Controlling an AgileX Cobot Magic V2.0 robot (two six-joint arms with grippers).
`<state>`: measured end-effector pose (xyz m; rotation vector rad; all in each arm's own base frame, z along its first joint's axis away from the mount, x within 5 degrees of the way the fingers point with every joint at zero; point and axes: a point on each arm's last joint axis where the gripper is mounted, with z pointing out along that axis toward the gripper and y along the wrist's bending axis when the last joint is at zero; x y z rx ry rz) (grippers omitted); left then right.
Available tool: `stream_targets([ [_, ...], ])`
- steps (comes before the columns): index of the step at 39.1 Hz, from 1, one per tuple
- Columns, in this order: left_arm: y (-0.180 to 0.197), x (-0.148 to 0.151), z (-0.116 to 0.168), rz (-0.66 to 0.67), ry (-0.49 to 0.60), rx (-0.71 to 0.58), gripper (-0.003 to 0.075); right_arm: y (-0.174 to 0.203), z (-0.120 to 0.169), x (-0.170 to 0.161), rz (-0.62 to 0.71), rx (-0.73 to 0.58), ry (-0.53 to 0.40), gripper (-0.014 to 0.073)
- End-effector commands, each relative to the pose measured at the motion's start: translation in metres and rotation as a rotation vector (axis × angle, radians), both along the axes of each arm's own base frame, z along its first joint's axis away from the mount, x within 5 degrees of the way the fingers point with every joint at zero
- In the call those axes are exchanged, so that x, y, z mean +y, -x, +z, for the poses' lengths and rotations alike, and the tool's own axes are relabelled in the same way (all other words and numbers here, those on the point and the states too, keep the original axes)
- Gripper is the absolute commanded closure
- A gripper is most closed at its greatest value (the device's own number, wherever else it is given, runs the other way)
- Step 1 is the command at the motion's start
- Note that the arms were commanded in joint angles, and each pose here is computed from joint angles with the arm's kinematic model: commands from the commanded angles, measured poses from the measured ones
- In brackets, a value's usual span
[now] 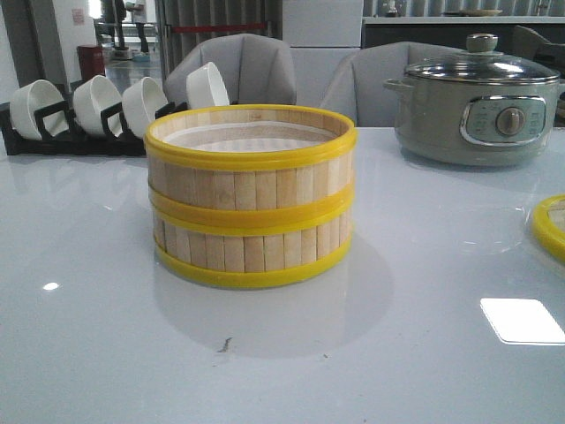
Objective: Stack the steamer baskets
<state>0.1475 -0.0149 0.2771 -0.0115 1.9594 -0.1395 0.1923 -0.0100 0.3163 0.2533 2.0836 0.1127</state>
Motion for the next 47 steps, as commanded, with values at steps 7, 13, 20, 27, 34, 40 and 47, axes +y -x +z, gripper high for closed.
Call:
stream_targets([
  [7,-0.003,-0.002,0.017,-0.003,0.030,-0.116,0.0632,-0.002,0.013,-0.001,-0.004,-0.073,0.004,0.0454],
  [13,-0.003,-0.002,0.017,-0.003,0.030,-0.116,0.0632,-0.001,0.012,0.000,-0.003,-0.054,0.003,0.0558],
  [20,-0.003,-0.002,0.017,-0.003,0.030,-0.116,0.0632,-0.003,0.009,0.000,-0.002,-0.033,0.001,0.0558],
  [27,-0.003,-0.002,0.017,-0.003,0.030,-0.116,0.0632,-0.006,-0.001,0.000,0.024,0.052,0.026,0.0538],
  [34,-0.003,-0.002,0.017,-0.003,0.030,-0.116,0.0632,-0.009,-0.011,0.000,0.063,0.128,0.069,0.0379],
  [40,-0.003,-0.002,0.017,-0.003,0.030,-0.116,0.0632,-0.014,-0.017,0.000,0.064,0.163,0.066,0.0265],
  [47,-0.003,-0.002,0.017,-0.003,0.030,-0.116,0.0632,-0.022,-0.026,-0.001,0.066,0.202,0.062,0.0265],
])
